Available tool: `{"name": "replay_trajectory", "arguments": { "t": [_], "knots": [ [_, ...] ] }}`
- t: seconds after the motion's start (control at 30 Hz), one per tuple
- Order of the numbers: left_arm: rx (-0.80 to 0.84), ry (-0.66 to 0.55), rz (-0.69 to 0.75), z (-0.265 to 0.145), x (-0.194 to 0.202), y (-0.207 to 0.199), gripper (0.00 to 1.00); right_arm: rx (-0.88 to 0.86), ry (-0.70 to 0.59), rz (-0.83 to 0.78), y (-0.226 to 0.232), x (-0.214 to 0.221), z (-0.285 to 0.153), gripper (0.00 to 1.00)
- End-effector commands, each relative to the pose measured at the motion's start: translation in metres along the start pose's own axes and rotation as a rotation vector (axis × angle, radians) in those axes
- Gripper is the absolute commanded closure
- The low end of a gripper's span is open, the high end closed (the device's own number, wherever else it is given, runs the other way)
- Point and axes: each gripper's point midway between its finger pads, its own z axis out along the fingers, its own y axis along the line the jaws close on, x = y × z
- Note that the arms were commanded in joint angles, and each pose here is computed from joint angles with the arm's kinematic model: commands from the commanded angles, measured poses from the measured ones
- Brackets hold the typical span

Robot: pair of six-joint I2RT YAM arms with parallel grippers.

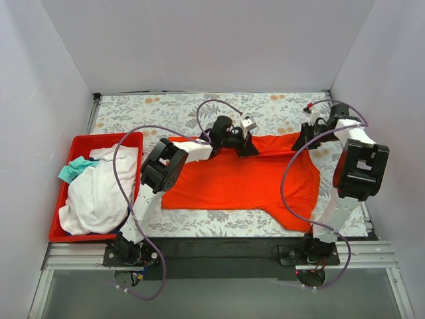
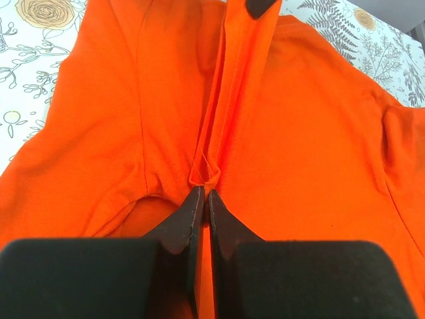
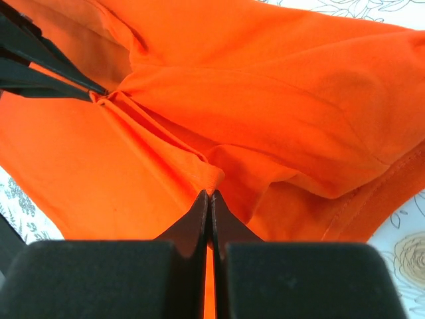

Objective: Fold and stack the t-shirts
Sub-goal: Fold the tshirt

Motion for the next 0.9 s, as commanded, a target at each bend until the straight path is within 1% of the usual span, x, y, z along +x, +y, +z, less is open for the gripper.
{"name": "replay_trajectory", "arguments": {
  "t": [0.0,0.17,0.4,0.43,0.5,0.53,0.57,0.6,0.63,0.67,0.7,0.73,0.77,0.8,0.83,0.87],
  "knots": [
    [0.013,-0.046,0.08,-0.014,-0.046,-0.019,1.0,0.048,-0.049,-0.085,0.008,-0.013,-0.026,0.99],
    [0.039,-0.04,0.087,-0.015,-0.046,-0.028,1.0,0.072,-0.013,-0.089,0.005,0.003,-0.025,0.99],
    [0.039,0.011,0.136,-0.012,-0.033,-0.032,1.0,0.072,0.044,-0.087,0.0,0.025,-0.018,0.99],
    [0.022,0.02,0.131,-0.013,-0.03,-0.03,0.99,0.072,0.058,-0.08,-0.001,0.031,-0.017,0.9],
    [0.022,0.025,0.157,-0.017,-0.031,-0.032,0.88,0.074,0.073,-0.085,0.0,0.035,-0.018,0.79],
    [0.033,0.031,0.161,-0.019,-0.03,-0.035,0.82,0.068,0.083,-0.085,0.002,0.037,-0.019,0.7],
    [0.042,0.042,0.172,-0.023,-0.026,-0.038,0.8,0.068,0.081,-0.11,0.004,0.036,-0.023,0.67],
    [0.055,0.028,0.195,-0.029,-0.038,-0.047,0.75,0.06,0.07,-0.115,0.006,0.033,-0.027,0.64],
    [0.08,0.04,0.19,-0.035,-0.037,-0.055,0.73,0.056,0.045,-0.13,0.007,0.023,-0.034,0.57],
    [0.09,0.046,0.187,-0.043,-0.037,-0.059,0.68,0.041,0.032,-0.129,0.011,0.018,-0.04,0.53],
    [0.092,0.035,0.184,-0.052,-0.049,-0.066,0.65,0.028,-0.004,-0.118,0.011,0.008,-0.047,0.49],
    [0.1,0.045,0.154,-0.06,-0.051,-0.07,0.56,0.034,-0.026,-0.109,0.009,0.0,-0.052,0.46],
    [0.095,0.044,0.125,-0.072,-0.055,-0.065,0.55,0.052,-0.064,-0.121,0.002,-0.022,-0.059,0.45],
    [0.088,0.042,0.083,-0.081,-0.061,-0.065,0.5,0.065,-0.075,-0.078,-0.003,-0.029,-0.062,0.43],
    [0.073,0.054,0.041,-0.092,-0.065,-0.063,0.48,0.079,-0.086,-0.068,-0.008,-0.039,-0.063,0.42],
    [0.037,0.045,0.006,-0.108,-0.07,-0.049,0.48,0.082,-0.078,-0.04,-0.018,-0.042,-0.057,0.42]
  ]
}}
